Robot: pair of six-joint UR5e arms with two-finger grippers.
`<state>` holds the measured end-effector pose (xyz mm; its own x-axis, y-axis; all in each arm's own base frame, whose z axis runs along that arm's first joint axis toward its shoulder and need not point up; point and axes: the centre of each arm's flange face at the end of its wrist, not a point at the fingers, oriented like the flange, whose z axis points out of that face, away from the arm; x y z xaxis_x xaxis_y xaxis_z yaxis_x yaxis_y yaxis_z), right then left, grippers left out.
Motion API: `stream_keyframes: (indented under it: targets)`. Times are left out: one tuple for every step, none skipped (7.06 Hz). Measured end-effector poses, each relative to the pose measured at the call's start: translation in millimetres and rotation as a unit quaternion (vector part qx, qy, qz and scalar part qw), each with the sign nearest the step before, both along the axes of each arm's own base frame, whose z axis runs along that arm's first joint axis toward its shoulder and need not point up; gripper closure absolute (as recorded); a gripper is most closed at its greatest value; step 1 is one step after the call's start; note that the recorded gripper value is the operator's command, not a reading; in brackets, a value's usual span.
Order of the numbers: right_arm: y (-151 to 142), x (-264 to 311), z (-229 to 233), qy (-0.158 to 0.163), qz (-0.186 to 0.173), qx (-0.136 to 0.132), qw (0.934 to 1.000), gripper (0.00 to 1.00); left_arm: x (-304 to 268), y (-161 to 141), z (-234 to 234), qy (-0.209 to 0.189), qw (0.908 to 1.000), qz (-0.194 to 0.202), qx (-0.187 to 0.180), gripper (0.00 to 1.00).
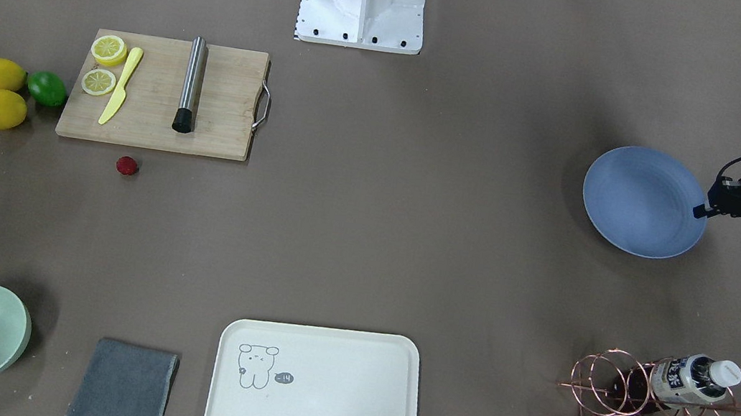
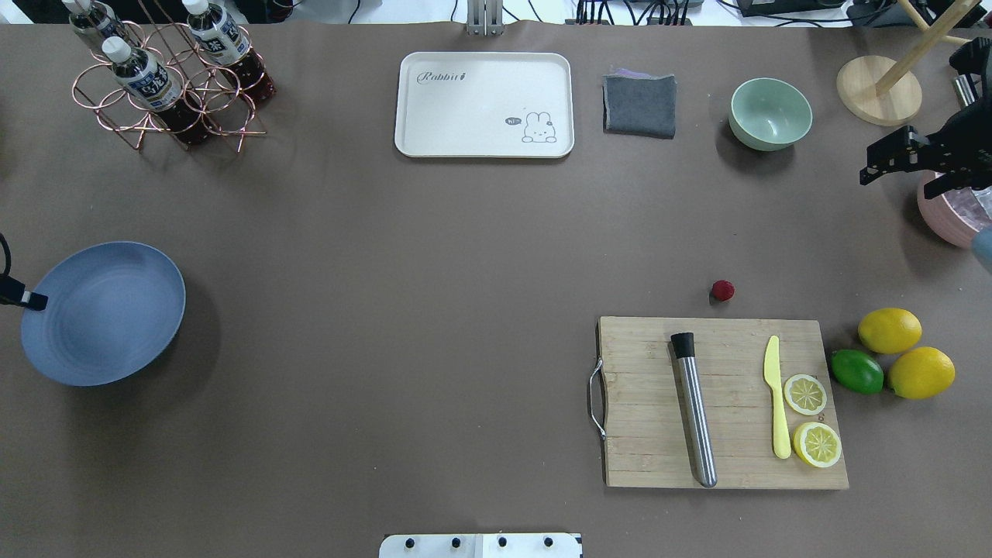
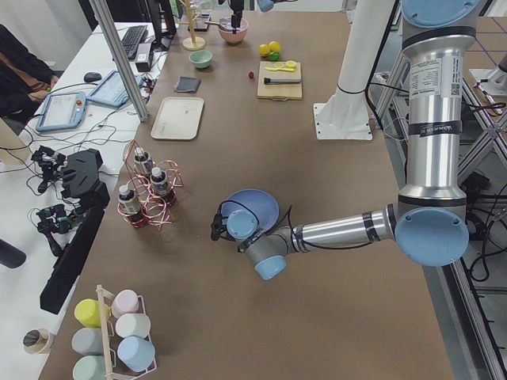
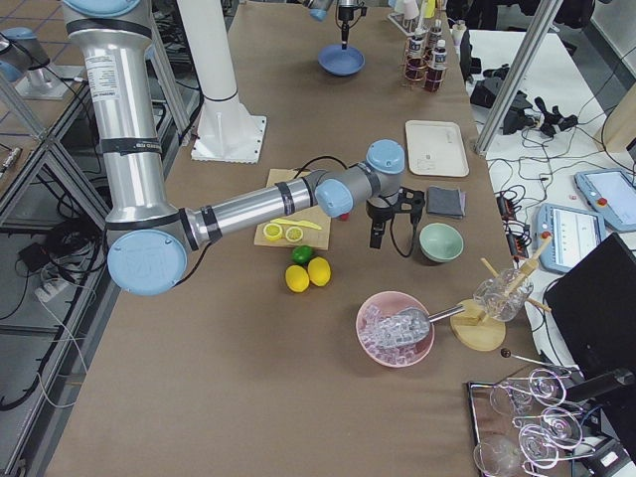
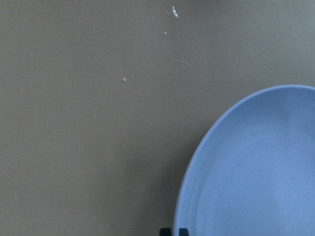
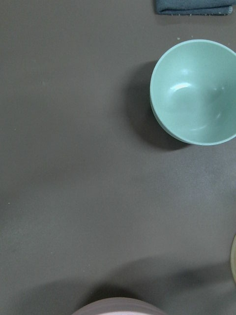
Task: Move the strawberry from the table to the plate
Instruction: 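Slide the blue plate inward with the left gripper while the right approaches the strawberry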
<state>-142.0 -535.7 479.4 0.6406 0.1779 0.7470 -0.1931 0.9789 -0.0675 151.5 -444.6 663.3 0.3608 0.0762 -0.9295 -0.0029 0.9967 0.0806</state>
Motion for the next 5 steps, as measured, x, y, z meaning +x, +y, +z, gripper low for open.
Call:
stream_keyframes:
  targets:
    - [-1, -7, -5, -0.001, -0.005, 0.004, 1.0000, 0.00, 6, -17, -34, 0.026, 0.9994, -0.006, -0.021, 1.00]
    - [-1, -17, -9, -0.001, -0.013, 0.009, 0.9999, 0.00, 19, -39, -74, 0.047, 0.9979, -0.017, -0.042, 1.00]
    - [-2, -32, -16, 0.002, -0.017, 0.013, 0.9998, 0.00, 42, -55, -118, 0.065, 0.9955, -0.028, -0.064, 1.00]
    - [-4, -54, -30, 0.005, -0.012, 0.013, 0.9998, 0.00, 71, -58, -153, 0.075, 0.9933, -0.034, -0.080, 1.00]
    - [-3, -81, -45, 0.007, -0.006, 0.011, 0.9999, 0.00, 104, -54, -183, 0.083, 0.9913, -0.041, -0.094, 1.00]
